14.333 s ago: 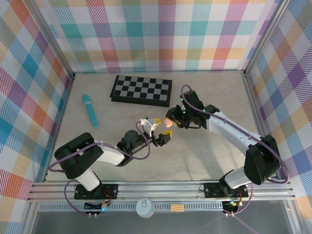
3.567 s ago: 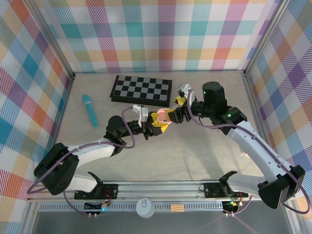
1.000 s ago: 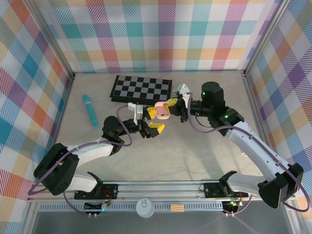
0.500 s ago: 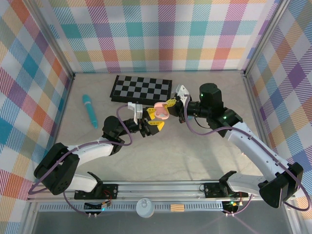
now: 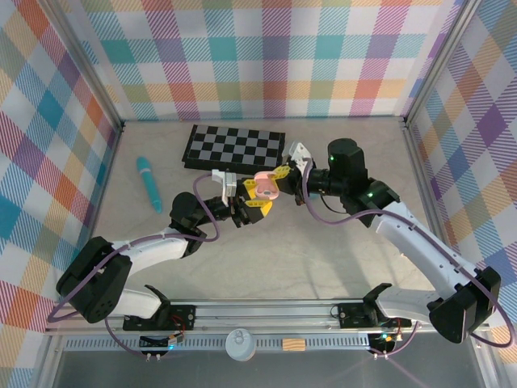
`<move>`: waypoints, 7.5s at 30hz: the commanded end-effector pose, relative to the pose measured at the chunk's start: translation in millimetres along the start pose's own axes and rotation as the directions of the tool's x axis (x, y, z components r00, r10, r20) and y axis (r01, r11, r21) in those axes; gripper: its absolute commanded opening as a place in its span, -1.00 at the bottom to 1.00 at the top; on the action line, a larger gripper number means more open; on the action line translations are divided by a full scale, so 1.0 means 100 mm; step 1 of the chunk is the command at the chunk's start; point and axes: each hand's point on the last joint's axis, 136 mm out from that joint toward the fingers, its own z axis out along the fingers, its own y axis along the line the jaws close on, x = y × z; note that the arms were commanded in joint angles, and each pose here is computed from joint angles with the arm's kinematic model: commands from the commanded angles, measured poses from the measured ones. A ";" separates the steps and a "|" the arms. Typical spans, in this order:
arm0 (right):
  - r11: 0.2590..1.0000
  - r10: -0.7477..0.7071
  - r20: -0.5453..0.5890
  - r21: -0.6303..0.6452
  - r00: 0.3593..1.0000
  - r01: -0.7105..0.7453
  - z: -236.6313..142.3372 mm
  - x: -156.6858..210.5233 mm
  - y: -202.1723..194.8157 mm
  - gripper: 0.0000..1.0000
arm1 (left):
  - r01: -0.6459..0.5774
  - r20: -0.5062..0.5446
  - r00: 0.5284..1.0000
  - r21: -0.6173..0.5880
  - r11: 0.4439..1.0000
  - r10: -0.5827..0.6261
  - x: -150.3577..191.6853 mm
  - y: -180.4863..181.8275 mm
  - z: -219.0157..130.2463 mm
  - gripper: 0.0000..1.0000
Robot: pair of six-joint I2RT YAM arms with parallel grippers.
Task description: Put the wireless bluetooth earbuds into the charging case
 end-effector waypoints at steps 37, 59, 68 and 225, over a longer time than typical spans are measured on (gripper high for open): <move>0.801 0.394 0.301 0.352 0.868 -0.485 -0.73 0.15 -0.80 0.37 | -0.096 0.051 0.994 -0.060 0.994 0.099 -0.18 0.06 -0.27 -0.33; 0.145 0.974 0.101 0.404 0.202 -0.903 1.51 2.09 -0.80 -0.02 | -0.134 0.020 0.990 -0.124 0.983 0.137 -0.26 -0.03 -0.46 -0.33; 0.076 0.990 0.075 0.401 0.116 -0.913 1.83 2.32 -0.76 -0.12 | -0.138 0.021 0.990 -0.131 0.982 0.142 -0.27 -0.03 -0.46 -0.33; 0.216 0.973 -0.184 0.545 0.136 -0.810 1.18 2.88 -0.68 -0.38 | -0.211 -0.099 0.976 -0.261 0.942 0.191 -0.12 0.15 -0.62 -0.33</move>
